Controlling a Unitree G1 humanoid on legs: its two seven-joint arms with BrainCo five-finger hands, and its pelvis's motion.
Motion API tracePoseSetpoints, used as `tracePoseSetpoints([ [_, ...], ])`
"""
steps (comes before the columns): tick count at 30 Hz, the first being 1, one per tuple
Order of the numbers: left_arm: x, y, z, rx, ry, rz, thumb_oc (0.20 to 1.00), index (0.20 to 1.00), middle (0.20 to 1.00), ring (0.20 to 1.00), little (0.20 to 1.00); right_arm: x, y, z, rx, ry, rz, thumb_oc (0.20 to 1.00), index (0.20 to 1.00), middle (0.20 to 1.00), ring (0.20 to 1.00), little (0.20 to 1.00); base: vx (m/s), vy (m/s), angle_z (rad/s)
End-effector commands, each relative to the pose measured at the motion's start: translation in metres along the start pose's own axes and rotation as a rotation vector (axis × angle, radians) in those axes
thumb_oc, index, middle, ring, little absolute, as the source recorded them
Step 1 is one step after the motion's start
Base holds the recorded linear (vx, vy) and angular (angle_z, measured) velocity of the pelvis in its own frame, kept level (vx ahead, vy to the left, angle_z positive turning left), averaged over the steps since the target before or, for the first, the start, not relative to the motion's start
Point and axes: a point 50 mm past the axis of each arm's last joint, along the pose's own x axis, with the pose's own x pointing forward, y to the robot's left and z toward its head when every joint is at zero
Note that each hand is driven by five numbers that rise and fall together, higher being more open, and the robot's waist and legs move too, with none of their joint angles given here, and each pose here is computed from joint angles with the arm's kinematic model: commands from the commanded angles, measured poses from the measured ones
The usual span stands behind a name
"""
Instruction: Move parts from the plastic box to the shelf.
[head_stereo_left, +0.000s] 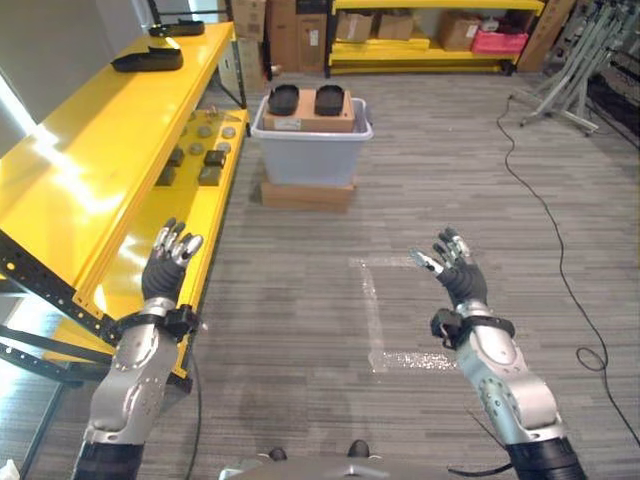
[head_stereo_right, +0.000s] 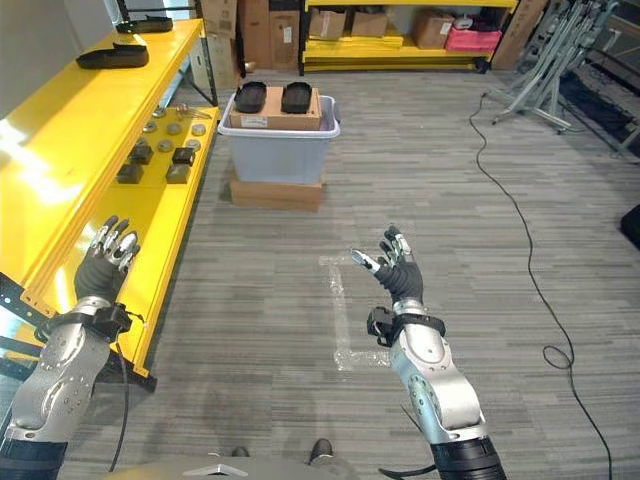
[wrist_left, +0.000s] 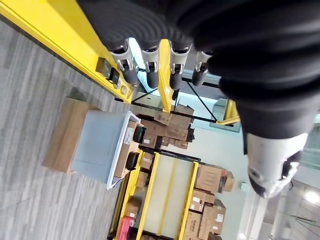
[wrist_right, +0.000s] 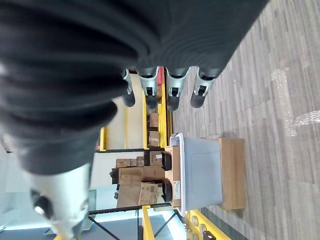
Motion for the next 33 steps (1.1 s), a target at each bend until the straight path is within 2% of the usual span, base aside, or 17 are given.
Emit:
tracePoseSetpoints([
  [1, 0.002, -0.005, 0.028, 0.021, -0.140, -0.083, 1.000, 1.000, 1.000, 1.000, 1.000, 0.006, 0.007, 0.029, 0.052, -0.157, 0.031, 1.000, 1.000, 1.000, 1.000, 1.000, 0.03, 0.087, 0.00],
  [20, 0.004, -0.010, 0.033, -0.040, -0.152, -0.155, 1.000, 1.000, 1.000, 1.000, 1.000, 0.007, 0.007, 0.014, 0.097, -0.107, 0.025, 1.000, 1.000, 1.000, 1.000, 1.000, 0.04, 0.134, -0.03],
  [26, 0.000, -0.006, 0.033, -0.032, -0.162, -0.139, 1.000, 1.000, 1.000, 1.000, 1.000, 0.008, 0.002, 0.013, 0.093, -0.119, 0.050, 1.000, 1.000, 1.000, 1.000, 1.000, 0.25, -0.135, -0.06],
  [33, -0.003, -0.010, 0.027, -0.049, -0.126, -0.145, 1.000, 1.000, 1.000, 1.000, 1.000, 0.005, 0.000, 0.005, 0.090, -0.076, 0.060, 1.000, 1.000, 1.000, 1.000, 1.000, 0.49, -0.194, -0.06],
])
